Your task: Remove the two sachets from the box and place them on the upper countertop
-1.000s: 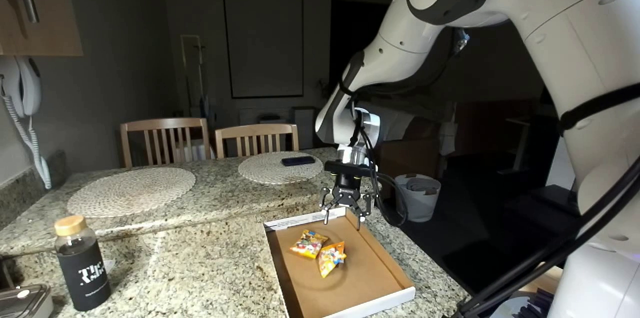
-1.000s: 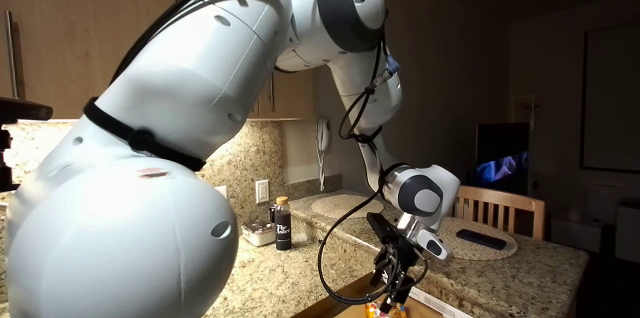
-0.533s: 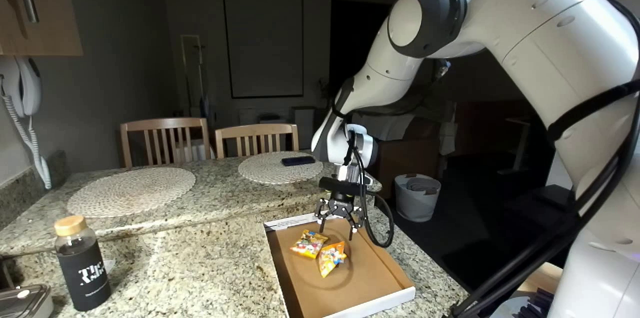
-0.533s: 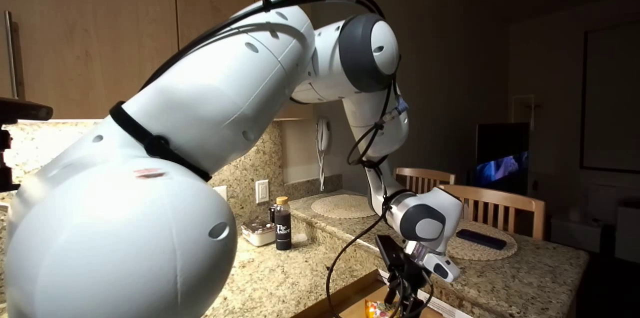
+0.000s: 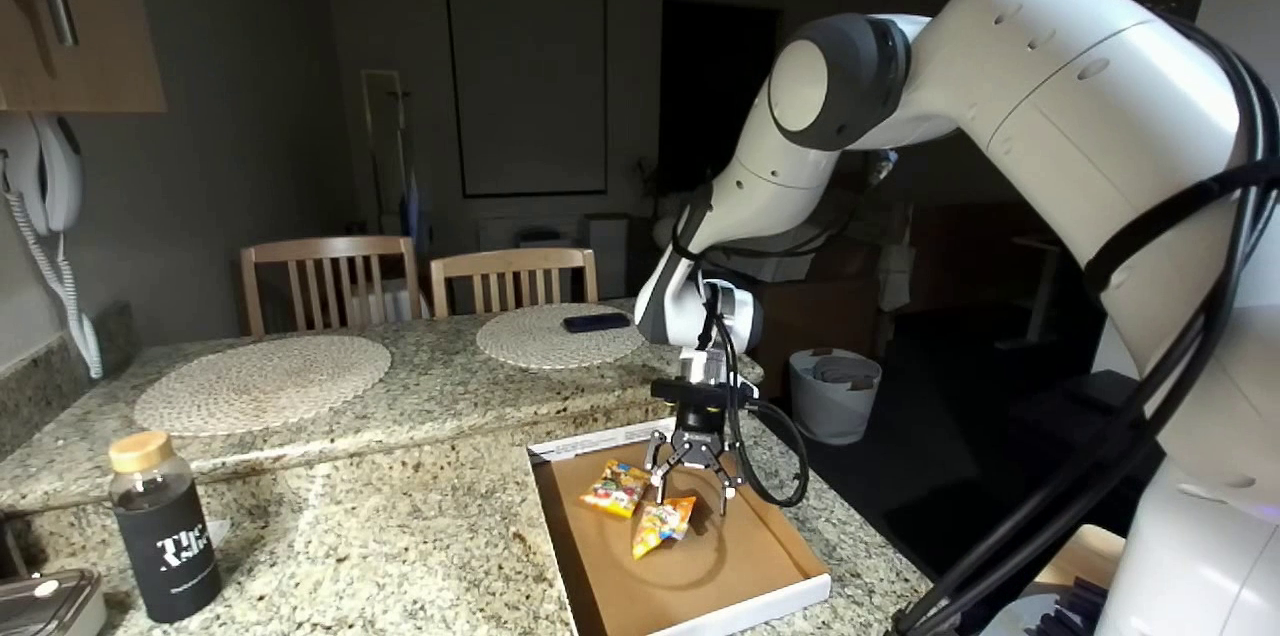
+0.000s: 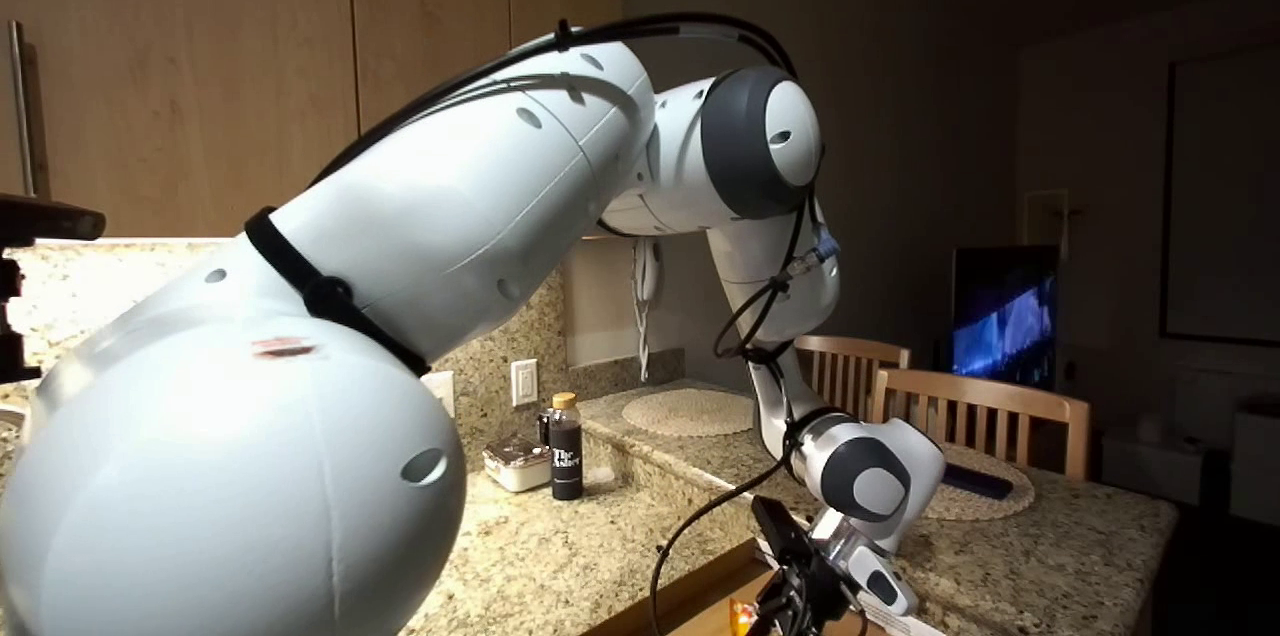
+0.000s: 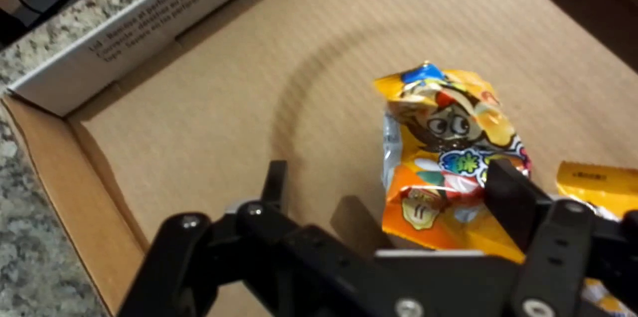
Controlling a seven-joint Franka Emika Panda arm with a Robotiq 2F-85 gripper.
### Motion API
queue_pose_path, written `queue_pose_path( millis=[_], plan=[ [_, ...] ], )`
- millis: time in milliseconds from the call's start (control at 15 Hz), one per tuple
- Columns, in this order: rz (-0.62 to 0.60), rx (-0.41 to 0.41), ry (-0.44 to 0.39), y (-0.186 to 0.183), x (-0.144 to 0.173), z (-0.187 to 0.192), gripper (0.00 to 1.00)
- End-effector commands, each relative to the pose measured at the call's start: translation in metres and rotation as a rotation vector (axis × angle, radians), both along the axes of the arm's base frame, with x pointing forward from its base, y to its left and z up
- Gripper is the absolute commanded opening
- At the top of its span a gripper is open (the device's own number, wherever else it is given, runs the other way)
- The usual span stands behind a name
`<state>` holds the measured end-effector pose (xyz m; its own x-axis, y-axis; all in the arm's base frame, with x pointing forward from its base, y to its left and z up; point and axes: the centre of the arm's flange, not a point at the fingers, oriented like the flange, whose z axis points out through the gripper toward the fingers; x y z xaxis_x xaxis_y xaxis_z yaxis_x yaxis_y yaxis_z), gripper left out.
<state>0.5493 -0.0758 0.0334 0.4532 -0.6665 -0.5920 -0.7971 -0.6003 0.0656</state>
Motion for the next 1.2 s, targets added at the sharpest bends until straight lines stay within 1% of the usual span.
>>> queue_pose_path(
  millis=[0,133,267,400,600,733,867,933,1000,1067,1133],
  plan=[
    [0.022,0.085,0.043,0.002,-0.002,0.007,1.0],
    [0.028,0.11,0.05,0.005,0.001,0.009,1.0],
    [0.027,0.122,0.023,0.009,0.007,0.009,1.0],
    [0.017,0.109,-0.011,0.011,0.015,0.006,1.0],
    [0.03,0.106,0.0,0.017,0.022,-0.004,1.0],
    [0.031,0.101,0.026,0.018,0.028,-0.015,1.0],
    [0.028,0.102,0.047,0.015,0.031,-0.024,0.91],
    [0.029,0.107,0.052,0.015,0.032,-0.027,0.89],
    [0.032,0.11,0.056,0.015,0.033,-0.03,0.83],
    [0.031,0.11,0.059,0.015,0.034,-0.033,0.7],
    [0.032,0.114,0.064,0.015,0.035,-0.035,0.64]
  ],
)
